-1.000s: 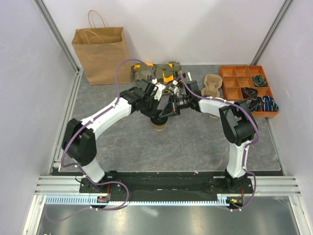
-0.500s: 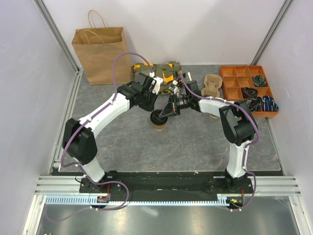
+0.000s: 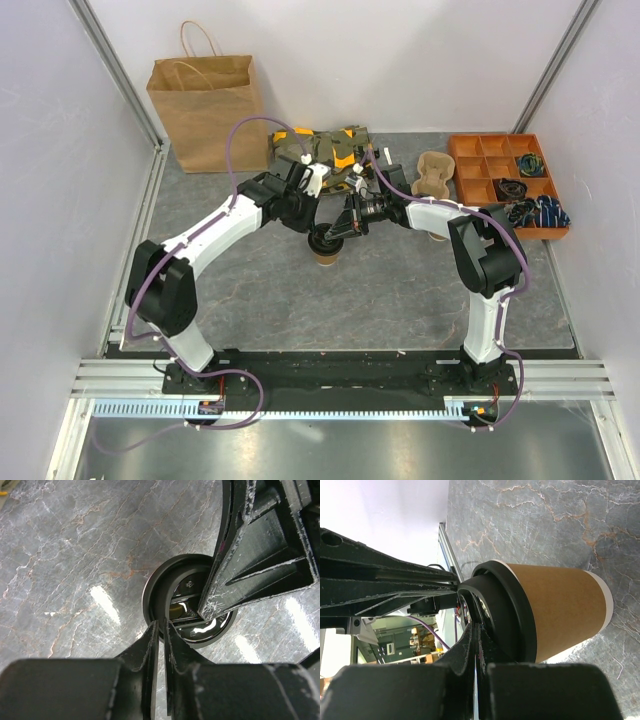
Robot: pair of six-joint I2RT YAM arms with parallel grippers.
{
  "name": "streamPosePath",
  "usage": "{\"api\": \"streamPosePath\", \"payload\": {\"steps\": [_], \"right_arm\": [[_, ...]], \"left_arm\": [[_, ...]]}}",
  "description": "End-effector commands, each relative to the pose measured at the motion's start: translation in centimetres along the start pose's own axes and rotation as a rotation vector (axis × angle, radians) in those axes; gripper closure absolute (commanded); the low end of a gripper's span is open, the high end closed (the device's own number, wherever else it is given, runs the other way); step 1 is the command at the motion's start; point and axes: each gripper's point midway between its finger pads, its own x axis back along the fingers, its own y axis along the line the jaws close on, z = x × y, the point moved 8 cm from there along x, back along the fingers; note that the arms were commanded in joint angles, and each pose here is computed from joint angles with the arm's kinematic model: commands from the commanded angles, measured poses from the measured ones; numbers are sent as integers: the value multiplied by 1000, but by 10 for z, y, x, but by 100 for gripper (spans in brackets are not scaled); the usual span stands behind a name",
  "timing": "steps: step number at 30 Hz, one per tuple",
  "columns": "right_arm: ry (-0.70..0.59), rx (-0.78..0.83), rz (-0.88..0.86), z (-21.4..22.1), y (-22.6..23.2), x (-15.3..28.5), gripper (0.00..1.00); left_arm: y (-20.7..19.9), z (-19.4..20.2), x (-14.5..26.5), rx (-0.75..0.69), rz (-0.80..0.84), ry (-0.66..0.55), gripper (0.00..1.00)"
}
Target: Pack the takeout coffee
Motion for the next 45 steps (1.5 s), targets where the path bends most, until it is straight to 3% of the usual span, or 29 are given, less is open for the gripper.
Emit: {"api": "streamPosePath", "payload": {"steps": [1, 5, 15, 21, 26, 37, 45], "right_arm": [[-29, -75, 290, 17, -66, -8, 100], [-28, -78, 293, 17, -65, -8, 100], [-27, -81, 296, 16, -66, -9, 100], [-20, -88, 302, 18, -70, -11, 100], [-18, -96, 310, 18, -73, -11, 100], [-20, -85, 319, 17, -72, -10, 100], [-18, -90, 320, 17, -73, -10, 100]], "left_arm": [[1, -15, 25, -15, -27, -24, 83], [-4, -37, 51, -46, -32, -78, 73], [-7, -21, 28, -36, 8, -15, 77], [-3, 29, -23, -14, 30, 147, 91], [4, 50, -26, -2, 11, 188, 98], [-6, -32, 43, -55, 0, -72, 96], [-7, -45, 36, -61, -10, -79, 93]]}}
